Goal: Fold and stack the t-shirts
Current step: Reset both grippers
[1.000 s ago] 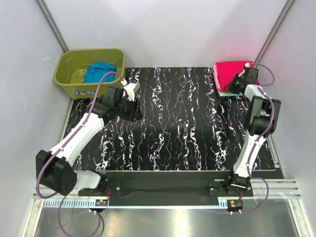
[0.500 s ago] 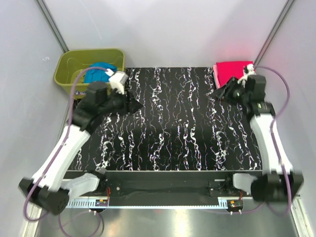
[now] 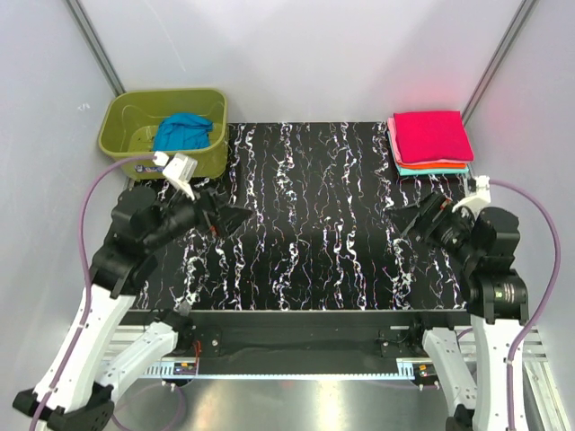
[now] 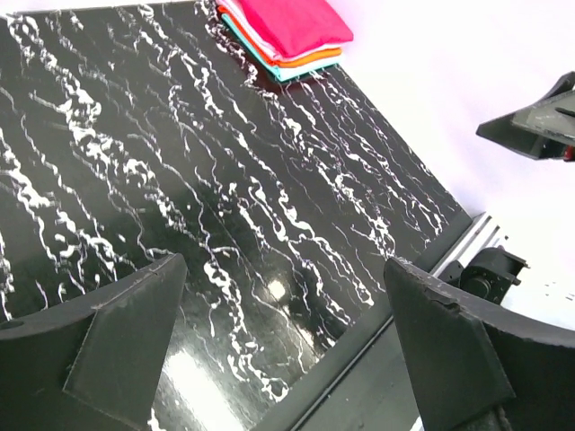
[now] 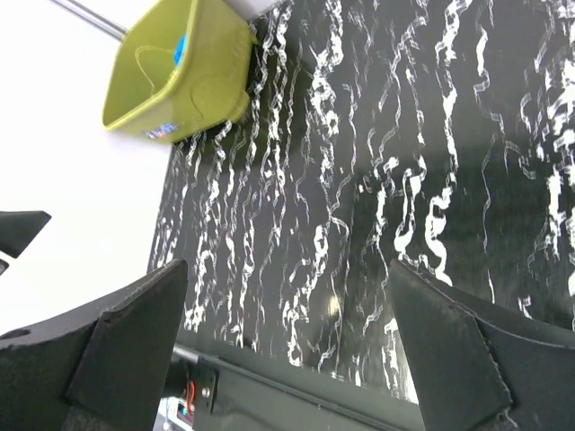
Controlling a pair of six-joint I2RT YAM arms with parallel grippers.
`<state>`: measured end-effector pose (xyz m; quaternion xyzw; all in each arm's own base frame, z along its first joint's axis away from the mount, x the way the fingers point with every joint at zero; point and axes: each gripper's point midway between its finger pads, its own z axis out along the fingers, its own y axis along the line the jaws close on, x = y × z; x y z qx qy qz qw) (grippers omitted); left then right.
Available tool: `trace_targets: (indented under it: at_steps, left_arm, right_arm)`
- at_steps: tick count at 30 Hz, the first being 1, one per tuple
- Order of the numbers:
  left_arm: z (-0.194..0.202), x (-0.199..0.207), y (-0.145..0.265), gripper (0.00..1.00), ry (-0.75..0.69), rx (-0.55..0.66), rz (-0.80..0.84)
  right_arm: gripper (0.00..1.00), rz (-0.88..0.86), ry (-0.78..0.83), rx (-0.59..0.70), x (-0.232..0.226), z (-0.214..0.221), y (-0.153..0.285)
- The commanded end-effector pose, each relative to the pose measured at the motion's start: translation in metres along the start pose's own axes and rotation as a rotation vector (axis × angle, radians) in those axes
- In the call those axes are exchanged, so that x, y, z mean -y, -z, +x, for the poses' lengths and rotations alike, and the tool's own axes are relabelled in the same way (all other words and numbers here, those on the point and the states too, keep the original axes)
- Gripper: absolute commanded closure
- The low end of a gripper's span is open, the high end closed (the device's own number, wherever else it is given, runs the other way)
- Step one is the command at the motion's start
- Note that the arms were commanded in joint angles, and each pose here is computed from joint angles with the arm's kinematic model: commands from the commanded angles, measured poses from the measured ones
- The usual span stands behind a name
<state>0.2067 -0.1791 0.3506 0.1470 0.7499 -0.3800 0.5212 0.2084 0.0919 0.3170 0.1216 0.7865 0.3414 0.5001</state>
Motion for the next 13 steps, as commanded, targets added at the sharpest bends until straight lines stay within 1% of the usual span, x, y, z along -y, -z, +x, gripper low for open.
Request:
trace_targets:
  at_steps: [1, 10, 13]
  left_arm:
    - [-0.005, 0.002, 0.010, 0.01, 0.007, 0.064, -0.009]
    - [0.000, 0.005, 0.019, 0.01, -0.003, 0.080, 0.002]
    - [-0.001, 0.004, 0.020, 0.01, -0.012, 0.088, -0.005]
  right_arm:
    - [0.00, 0.012, -0.004, -0.036, 0.001, 0.013, 0.010]
    - [0.00, 0.046, 0.067, 0.011, -0.004, 0.001, 0.028]
    - [0.00, 0.059, 0.065, 0.015, -0.002, 0.000, 0.027]
